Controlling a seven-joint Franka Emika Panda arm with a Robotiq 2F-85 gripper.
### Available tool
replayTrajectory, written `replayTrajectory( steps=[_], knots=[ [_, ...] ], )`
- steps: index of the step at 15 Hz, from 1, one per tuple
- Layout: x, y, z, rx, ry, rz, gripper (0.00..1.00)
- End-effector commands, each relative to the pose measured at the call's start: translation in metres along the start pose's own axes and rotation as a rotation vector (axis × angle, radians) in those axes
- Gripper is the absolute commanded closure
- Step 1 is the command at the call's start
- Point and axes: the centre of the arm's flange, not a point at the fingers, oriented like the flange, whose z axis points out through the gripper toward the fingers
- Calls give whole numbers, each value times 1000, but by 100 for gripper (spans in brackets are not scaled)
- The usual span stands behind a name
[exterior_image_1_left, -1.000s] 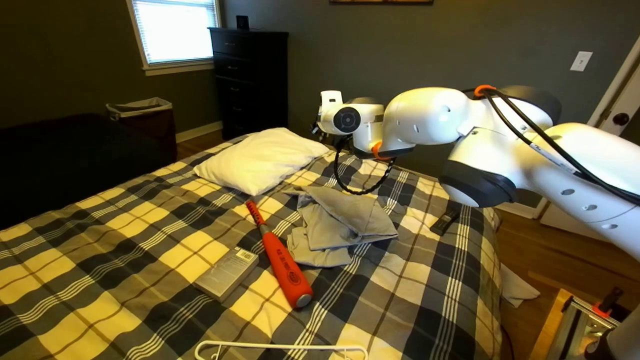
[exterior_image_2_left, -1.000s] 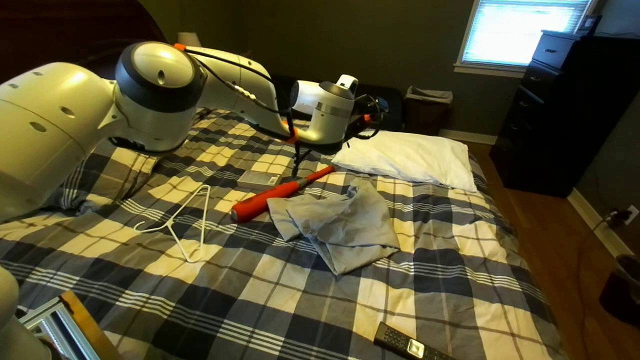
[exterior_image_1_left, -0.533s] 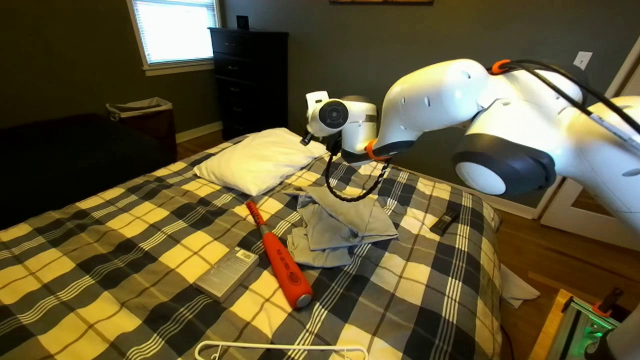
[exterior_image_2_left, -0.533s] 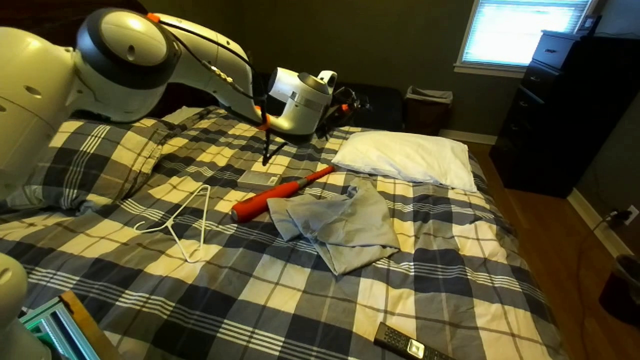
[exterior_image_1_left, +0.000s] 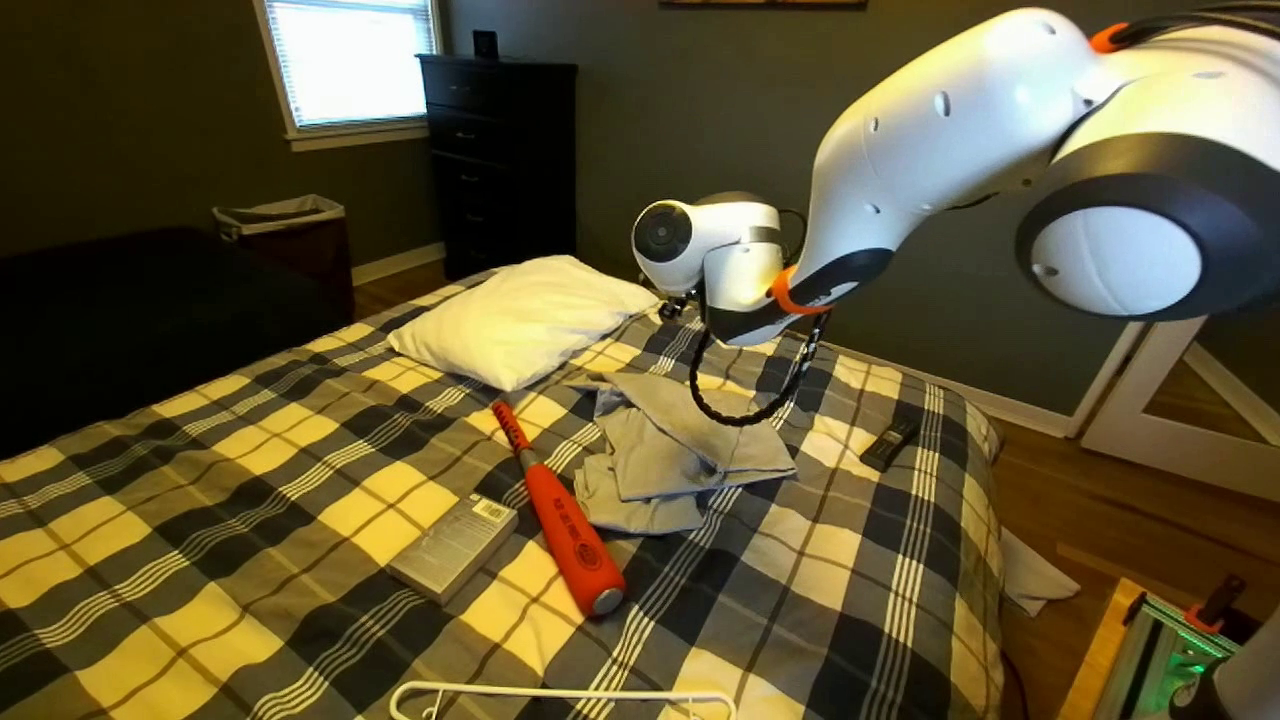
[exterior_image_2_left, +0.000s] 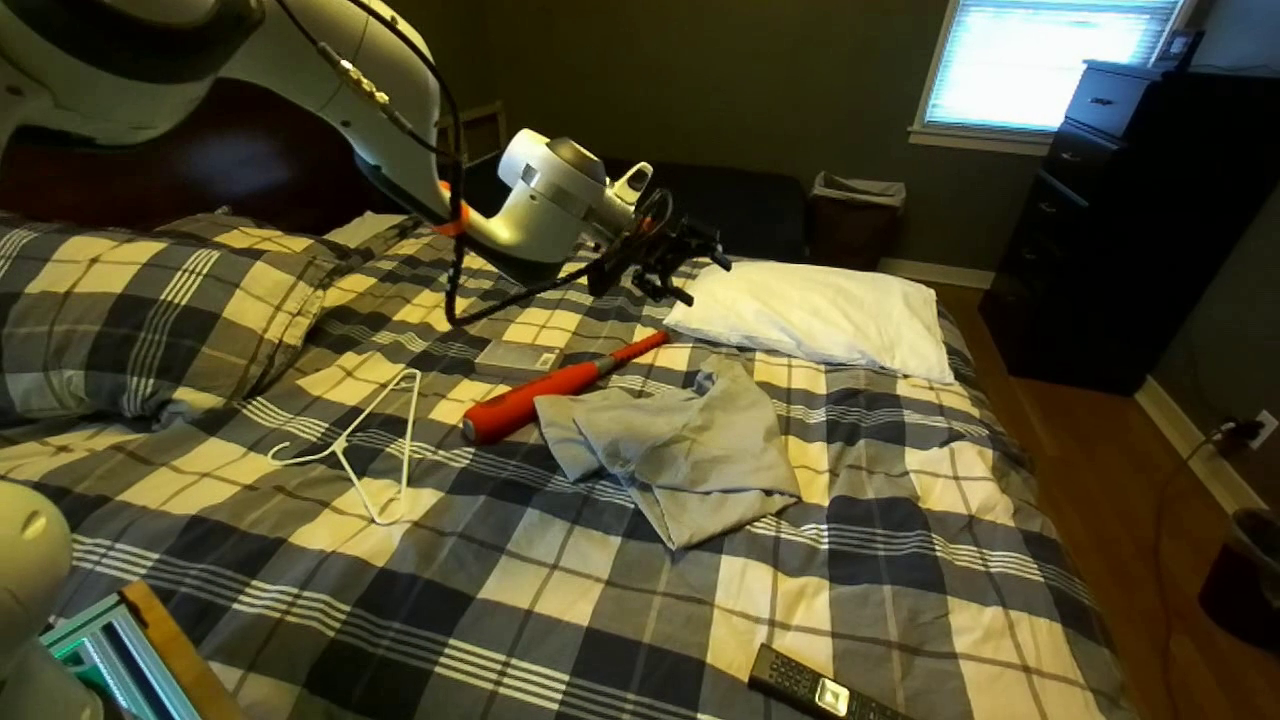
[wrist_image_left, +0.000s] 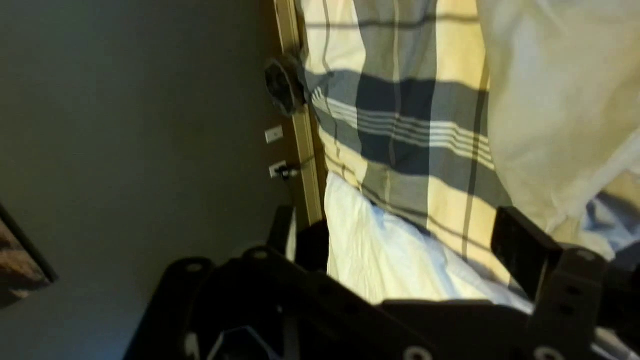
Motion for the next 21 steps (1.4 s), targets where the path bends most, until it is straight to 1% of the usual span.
replayTrajectory(
  steps=[1,3,4,6,9,12,13,16,21],
  knots=[
    [-67,1,-21,42,-202,6,0],
    [-63,6,-29,19,-169,76,0],
    [-46,-3,-13,0,-172,23,0],
    [-46,5,-24,9,-160,58,0],
    [-46,12,-26,15,-156,70,0],
    [-55,13,-18,153,-147,144,0],
    [-61,15,-17,213,-146,171,0],
    [-76,17,-8,338,-137,243,0],
    [-119,1,8,582,-161,320,0]
  ],
)
